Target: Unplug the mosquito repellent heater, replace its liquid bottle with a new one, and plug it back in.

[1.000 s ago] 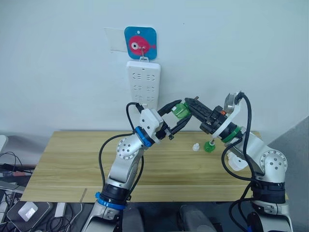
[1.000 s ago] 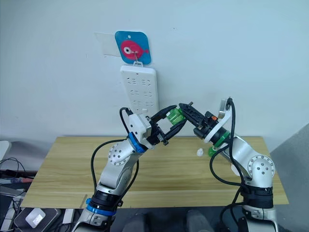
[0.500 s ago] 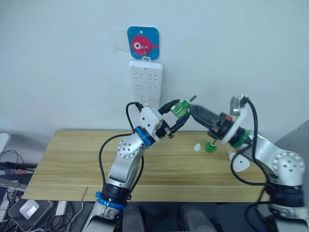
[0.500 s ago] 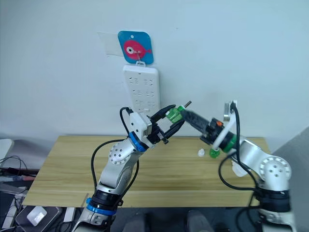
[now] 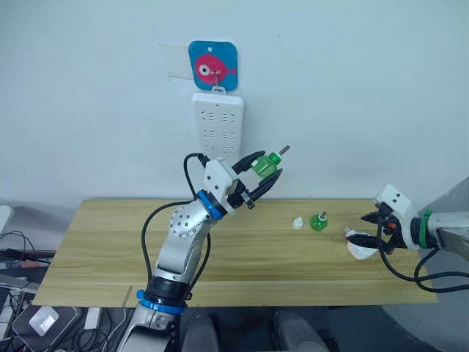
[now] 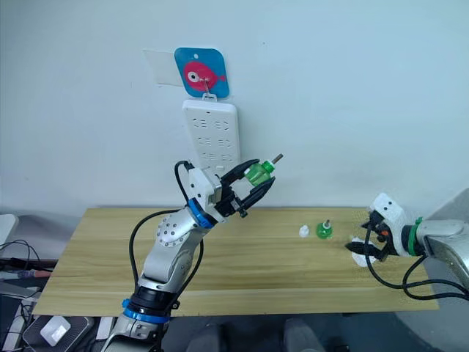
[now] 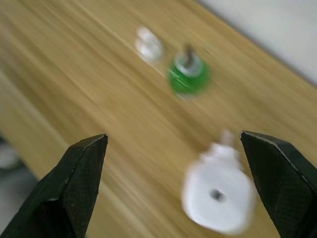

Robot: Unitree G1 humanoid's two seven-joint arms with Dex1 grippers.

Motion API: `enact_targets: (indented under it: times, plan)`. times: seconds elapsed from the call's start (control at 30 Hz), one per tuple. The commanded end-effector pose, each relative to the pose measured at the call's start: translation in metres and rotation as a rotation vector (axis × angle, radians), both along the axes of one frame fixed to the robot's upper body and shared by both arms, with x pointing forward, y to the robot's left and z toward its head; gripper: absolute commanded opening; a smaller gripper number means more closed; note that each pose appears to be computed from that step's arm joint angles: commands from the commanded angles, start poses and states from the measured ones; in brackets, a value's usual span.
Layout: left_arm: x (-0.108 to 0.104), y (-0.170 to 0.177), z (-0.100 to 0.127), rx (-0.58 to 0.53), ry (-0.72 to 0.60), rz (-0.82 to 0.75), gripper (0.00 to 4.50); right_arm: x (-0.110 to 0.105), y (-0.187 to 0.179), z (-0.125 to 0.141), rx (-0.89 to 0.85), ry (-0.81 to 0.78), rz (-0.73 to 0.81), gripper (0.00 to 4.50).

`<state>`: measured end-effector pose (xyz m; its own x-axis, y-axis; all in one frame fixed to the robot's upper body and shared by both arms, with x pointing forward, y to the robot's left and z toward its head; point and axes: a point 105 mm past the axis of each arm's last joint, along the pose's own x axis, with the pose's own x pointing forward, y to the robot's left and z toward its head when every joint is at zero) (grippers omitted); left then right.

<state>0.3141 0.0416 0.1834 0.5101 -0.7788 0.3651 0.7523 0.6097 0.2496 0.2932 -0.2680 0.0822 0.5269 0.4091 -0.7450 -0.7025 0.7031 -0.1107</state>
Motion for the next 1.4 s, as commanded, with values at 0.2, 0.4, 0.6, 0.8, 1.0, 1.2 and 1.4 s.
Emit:
enact_targets:
  times: [0.2, 0.4, 0.6, 0.8, 1.0, 1.2, 1.4]
  plan:
    - [-0.006, -0.004, 0.006, -0.025, -0.014, 0.006, 2.26, 0.010, -0.032, -0.024, -0.079, 0.069, -0.115, 4.45]
    - [-0.007, -0.003, 0.003, -0.032, 0.012, 0.015, 2.26, 0.003, -0.043, -0.042, -0.094, 0.134, -0.147, 4.45]
    - [-0.007, -0.003, 0.003, -0.035, 0.017, 0.021, 2.26, 0.008, -0.033, -0.046, -0.078, 0.141, -0.144, 4.45]
    - [-0.008, -0.006, 0.004, -0.037, 0.016, 0.009, 2.26, 0.012, -0.033, -0.057, -0.067, 0.170, -0.198, 4.45]
    - [-0.009, -0.006, 0.005, -0.038, 0.018, 0.012, 2.26, 0.013, -0.038, -0.063, -0.085, 0.170, -0.214, 4.45]
    - [-0.012, -0.007, 0.002, -0.038, 0.028, 0.011, 2.26, 0.011, -0.038, -0.070, -0.097, 0.191, -0.209, 4.45]
    - [-0.013, -0.008, 0.002, -0.042, 0.030, 0.006, 2.26, 0.011, -0.039, -0.073, -0.092, 0.202, -0.205, 4.29]
